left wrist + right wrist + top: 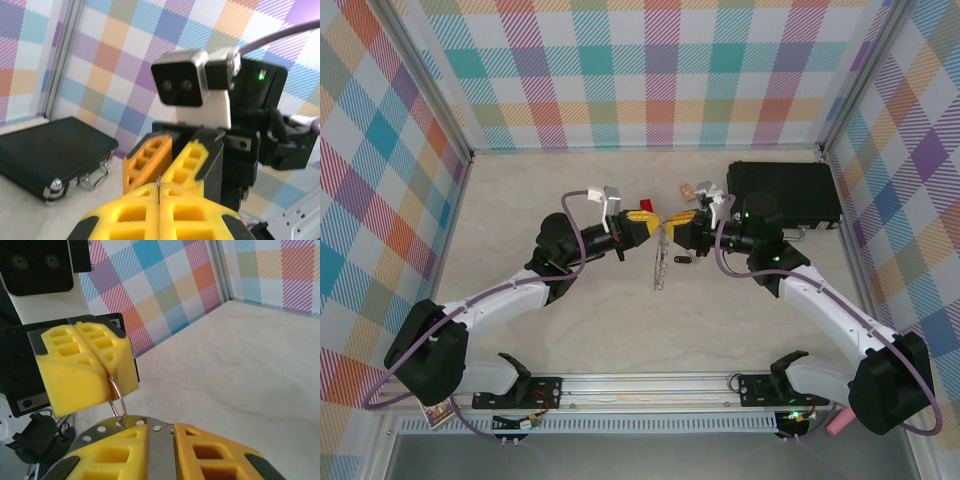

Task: Put the keys on the keyring

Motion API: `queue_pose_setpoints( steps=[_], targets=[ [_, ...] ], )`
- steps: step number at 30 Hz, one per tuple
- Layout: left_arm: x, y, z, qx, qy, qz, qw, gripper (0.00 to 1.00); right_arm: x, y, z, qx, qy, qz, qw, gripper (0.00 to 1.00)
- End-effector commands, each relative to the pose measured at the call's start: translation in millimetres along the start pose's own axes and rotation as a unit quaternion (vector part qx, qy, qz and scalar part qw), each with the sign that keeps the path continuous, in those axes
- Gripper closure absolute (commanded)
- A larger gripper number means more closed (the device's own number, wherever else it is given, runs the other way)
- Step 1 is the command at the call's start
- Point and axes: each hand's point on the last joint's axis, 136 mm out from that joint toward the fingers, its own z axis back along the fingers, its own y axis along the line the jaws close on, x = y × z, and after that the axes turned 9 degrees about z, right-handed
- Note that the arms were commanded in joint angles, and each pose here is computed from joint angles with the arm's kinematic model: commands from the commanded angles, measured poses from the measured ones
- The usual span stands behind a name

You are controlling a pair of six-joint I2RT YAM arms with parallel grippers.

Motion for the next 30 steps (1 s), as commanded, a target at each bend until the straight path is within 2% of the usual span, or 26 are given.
queue_pose_setpoints(
  steps=[1,9,13,17,20,22,26,30],
  targets=[
    [32,-16,-4,-0.026,-0.077,-0.016,0.997,1.00,7,16,-3,0.031,-0.025,0.007,0.999,0.80],
    [35,-14,-14,-0.038,-0.116,0.007,0.992,1.00,9,16,-5,0.032,-0.065,-0.029,0.997,0.80],
    [37,-14,-13,-0.038,-0.129,0.011,0.991,1.00,13,8,-2,0.008,-0.097,-0.035,0.995,0.80],
    [41,-15,-11,-0.038,-0.140,0.011,0.989,1.00,13,-3,-4,-0.011,-0.113,-0.056,0.992,0.70],
    [42,-17,-10,-0.040,-0.142,0.011,0.989,1.00,12,-7,-4,-0.019,-0.111,-0.079,0.991,0.68],
    [42,-18,-9,-0.040,-0.144,0.010,0.989,1.00,16,-7,0,-0.028,-0.116,-0.078,0.990,0.68],
    [43,-20,-6,-0.039,-0.145,0.009,0.989,1.00,30,-7,17,-0.055,-0.162,-0.061,0.983,0.69],
    [43,-20,-6,-0.040,-0.146,0.011,0.988,1.00,46,5,21,-0.031,-0.179,-0.051,0.982,0.69]
  ],
)
